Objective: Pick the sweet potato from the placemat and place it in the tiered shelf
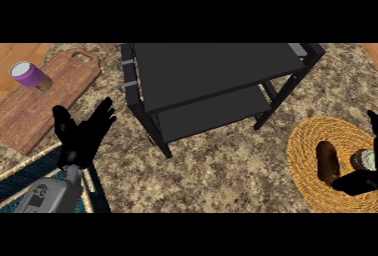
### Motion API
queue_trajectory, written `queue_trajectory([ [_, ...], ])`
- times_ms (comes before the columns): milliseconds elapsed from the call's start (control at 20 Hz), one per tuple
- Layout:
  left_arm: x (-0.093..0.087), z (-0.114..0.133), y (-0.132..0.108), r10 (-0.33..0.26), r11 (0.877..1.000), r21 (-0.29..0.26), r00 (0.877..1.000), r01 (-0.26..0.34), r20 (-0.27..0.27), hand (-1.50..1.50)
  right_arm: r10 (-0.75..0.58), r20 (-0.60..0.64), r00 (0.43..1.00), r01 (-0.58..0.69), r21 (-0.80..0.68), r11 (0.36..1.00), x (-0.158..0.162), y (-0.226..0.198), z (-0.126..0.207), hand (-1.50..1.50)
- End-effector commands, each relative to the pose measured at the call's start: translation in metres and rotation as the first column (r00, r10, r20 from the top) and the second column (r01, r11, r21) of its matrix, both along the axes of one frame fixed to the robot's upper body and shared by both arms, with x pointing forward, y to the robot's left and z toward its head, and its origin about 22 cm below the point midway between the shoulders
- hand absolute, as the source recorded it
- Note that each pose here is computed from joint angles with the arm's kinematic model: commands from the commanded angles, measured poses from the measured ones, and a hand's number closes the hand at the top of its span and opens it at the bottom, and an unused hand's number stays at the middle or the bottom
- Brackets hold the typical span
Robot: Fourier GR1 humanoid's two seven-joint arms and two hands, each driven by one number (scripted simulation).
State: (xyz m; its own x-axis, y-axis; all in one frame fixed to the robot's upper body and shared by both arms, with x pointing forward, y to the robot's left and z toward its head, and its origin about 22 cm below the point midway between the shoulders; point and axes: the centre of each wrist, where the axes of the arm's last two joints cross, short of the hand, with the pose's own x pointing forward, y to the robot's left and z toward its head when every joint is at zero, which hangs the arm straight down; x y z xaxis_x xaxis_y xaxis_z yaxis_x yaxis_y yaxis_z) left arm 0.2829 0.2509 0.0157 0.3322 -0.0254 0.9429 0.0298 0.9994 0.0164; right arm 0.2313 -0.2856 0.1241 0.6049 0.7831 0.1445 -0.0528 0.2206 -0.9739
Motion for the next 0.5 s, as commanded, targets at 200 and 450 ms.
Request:
queue_trajectory([
  [200,-0.022,-0.034,0.019,0.073,0.997,0.031,0.991,-0.07,-0.116,0.0,-0.166,-0.141,0.976,0.154,-0.092,0.984,0.02,0.037,-0.039,-1.5],
  [450,-0.03,-0.036,0.039,0.08,0.996,0.041,0.989,-0.075,-0.126,0.0,-0.203,-0.125,0.971,0.186,-0.137,0.973,0.04,0.04,-0.048,-1.5],
])
